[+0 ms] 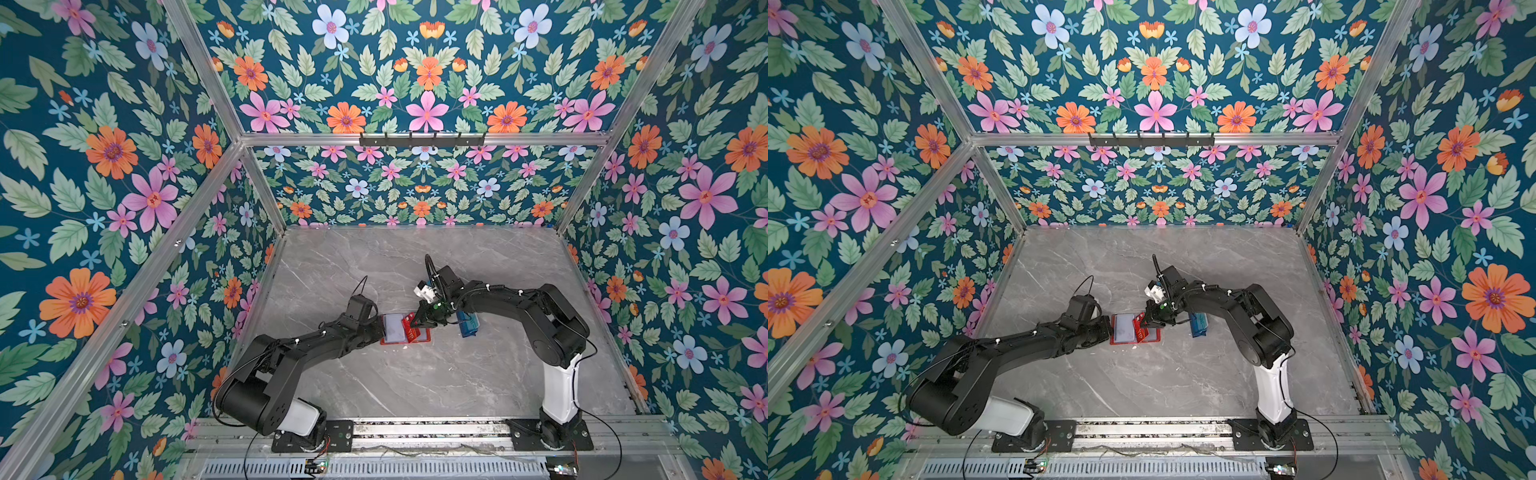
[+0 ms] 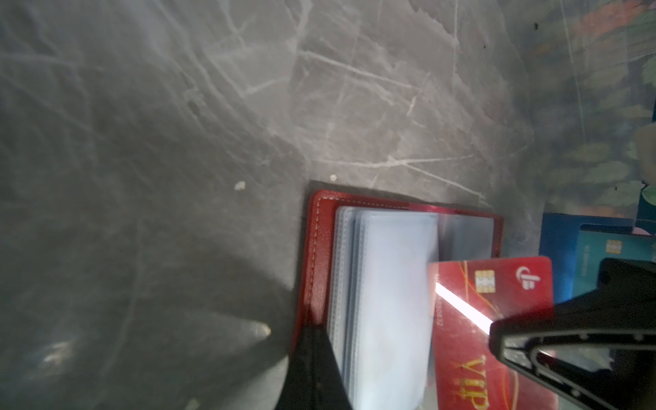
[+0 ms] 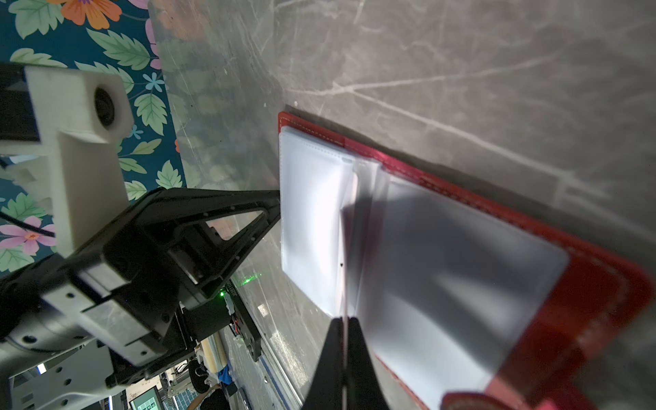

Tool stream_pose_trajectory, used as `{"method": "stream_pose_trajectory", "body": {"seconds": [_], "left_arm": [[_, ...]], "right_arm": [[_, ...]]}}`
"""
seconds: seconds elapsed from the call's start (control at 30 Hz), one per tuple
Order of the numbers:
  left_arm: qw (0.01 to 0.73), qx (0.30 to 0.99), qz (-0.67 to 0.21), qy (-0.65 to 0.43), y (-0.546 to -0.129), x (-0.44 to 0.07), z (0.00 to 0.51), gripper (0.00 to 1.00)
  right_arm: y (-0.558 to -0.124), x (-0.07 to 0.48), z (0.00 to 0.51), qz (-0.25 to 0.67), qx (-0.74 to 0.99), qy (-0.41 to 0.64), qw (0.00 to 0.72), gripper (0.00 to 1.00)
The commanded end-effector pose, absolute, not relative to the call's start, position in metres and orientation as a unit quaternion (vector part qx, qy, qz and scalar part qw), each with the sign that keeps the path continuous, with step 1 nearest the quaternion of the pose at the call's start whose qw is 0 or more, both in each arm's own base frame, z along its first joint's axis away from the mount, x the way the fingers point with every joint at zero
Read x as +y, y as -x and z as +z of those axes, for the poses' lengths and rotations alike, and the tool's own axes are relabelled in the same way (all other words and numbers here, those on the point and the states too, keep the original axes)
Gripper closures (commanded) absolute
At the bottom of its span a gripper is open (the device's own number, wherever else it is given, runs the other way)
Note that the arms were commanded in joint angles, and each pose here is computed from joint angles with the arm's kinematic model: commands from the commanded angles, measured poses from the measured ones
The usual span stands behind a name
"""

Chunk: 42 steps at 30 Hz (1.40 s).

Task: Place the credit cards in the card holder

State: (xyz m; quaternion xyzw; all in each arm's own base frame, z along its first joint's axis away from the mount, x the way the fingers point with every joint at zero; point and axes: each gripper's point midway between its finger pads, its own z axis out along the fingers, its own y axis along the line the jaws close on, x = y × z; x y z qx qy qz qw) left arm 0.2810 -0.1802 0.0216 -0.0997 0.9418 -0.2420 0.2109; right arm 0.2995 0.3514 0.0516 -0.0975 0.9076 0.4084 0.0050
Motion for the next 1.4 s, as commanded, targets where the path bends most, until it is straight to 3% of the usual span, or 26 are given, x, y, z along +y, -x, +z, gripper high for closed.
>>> {"method": "stream_pose_trajectory", "body": {"seconds": [0.0,1.37], "left_arm": [[0.201,0.949,-0.222,0.099,-0.276,-0.174,0.015,0.99],[0.191,0.956,-0.203,0.088,-0.267,-0.172,0.006,1.0]], "right_arm": [[-0.302,0.356,0.055,0.422,0.901,0.099,0.008,1.0],[-0.322,0.358,0.037,0.426,0.903,0.034,0.042,1.0]]}}
